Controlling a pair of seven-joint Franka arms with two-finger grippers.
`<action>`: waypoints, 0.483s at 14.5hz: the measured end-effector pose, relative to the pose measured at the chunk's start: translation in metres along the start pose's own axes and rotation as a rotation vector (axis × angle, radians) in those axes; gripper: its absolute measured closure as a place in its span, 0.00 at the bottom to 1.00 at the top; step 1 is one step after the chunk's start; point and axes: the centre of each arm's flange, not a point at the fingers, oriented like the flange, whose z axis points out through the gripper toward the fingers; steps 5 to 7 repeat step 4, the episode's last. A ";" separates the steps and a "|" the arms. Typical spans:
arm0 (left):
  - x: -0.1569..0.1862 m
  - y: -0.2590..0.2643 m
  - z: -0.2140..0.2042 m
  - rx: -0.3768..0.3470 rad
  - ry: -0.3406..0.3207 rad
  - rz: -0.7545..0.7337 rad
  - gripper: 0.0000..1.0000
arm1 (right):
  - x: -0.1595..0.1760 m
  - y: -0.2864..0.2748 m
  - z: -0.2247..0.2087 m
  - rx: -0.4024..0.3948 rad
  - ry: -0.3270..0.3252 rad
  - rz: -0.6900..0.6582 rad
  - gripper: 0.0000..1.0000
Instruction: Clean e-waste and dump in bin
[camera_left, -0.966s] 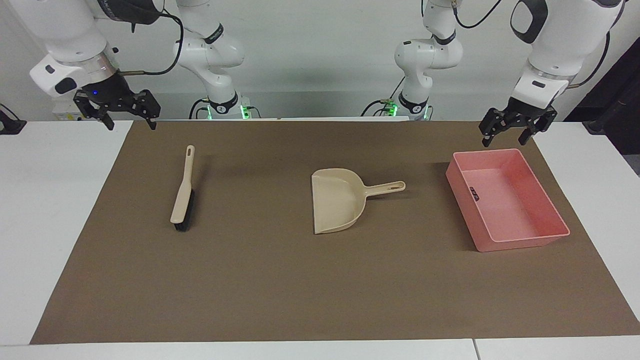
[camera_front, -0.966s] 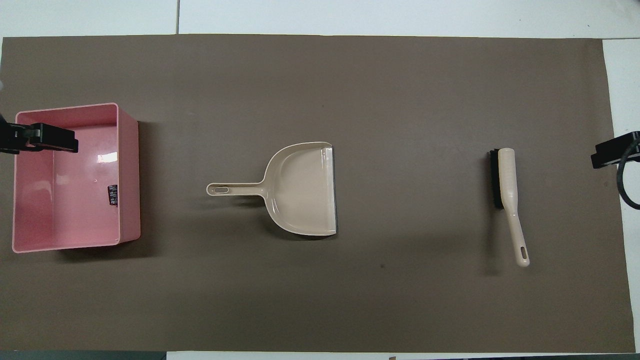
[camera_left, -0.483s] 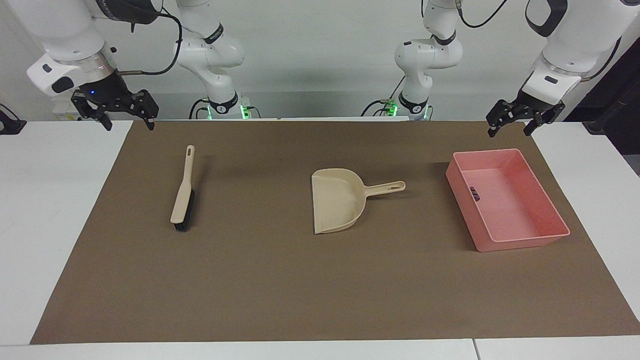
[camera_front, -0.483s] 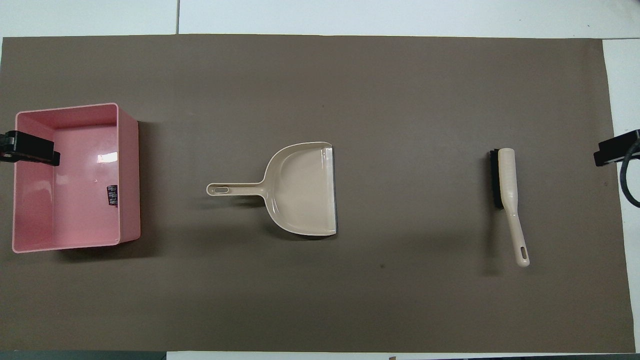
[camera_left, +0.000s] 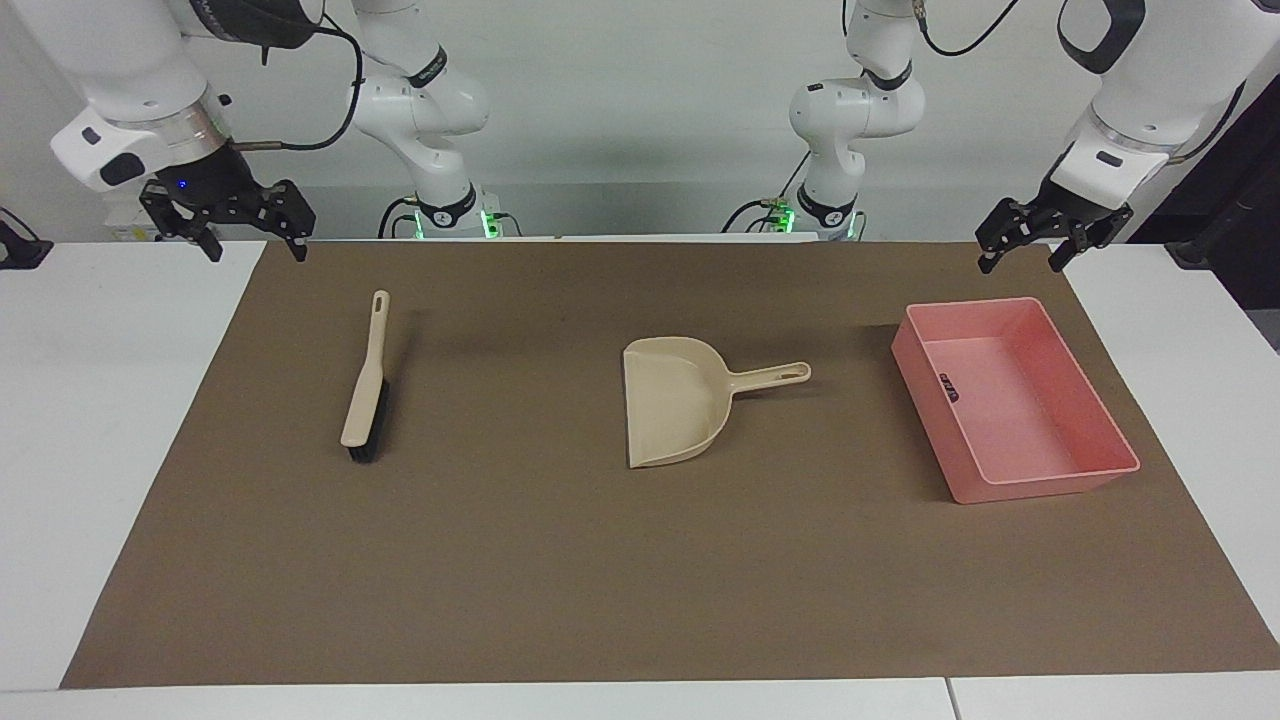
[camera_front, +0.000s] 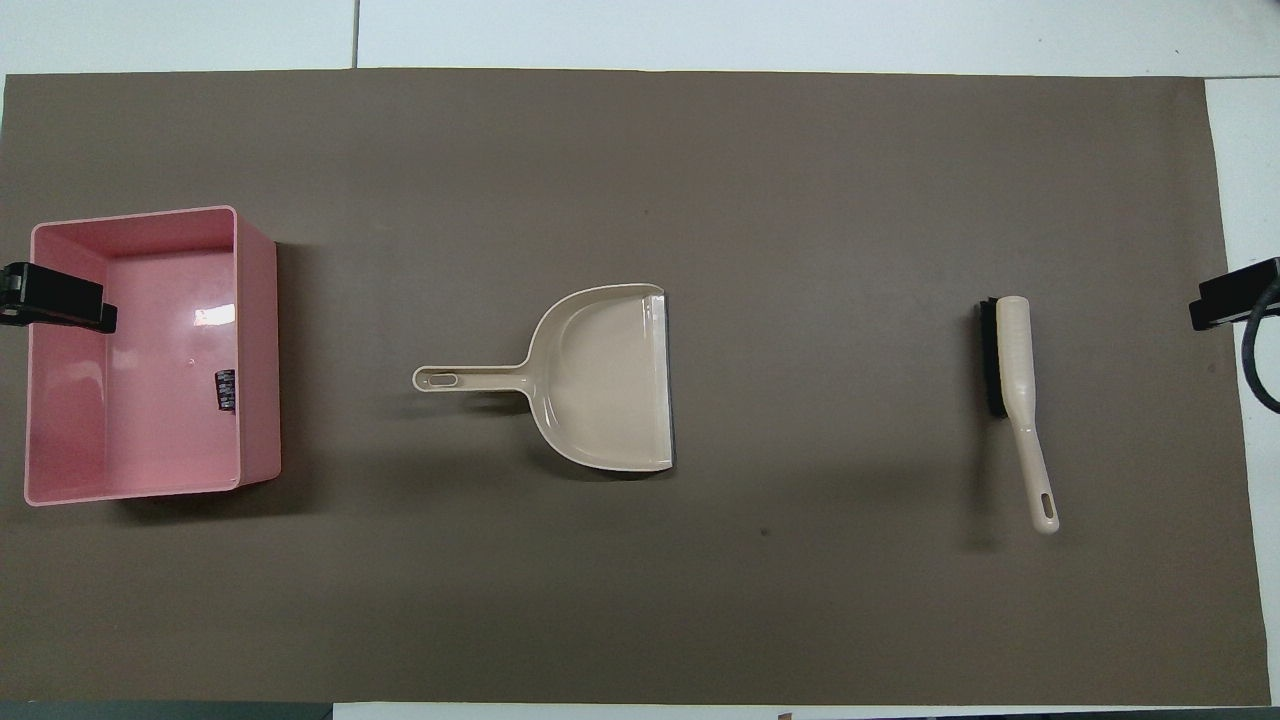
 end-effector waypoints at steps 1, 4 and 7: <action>0.000 0.000 0.000 0.000 0.000 0.000 0.02 | 0.000 0.000 0.000 0.000 0.000 0.000 0.00; 0.000 0.000 0.000 0.000 0.000 -0.001 0.01 | 0.000 0.000 0.000 0.000 0.000 0.000 0.00; 0.000 0.000 0.000 0.000 0.000 -0.001 0.01 | 0.000 0.000 0.000 0.000 0.000 0.000 0.00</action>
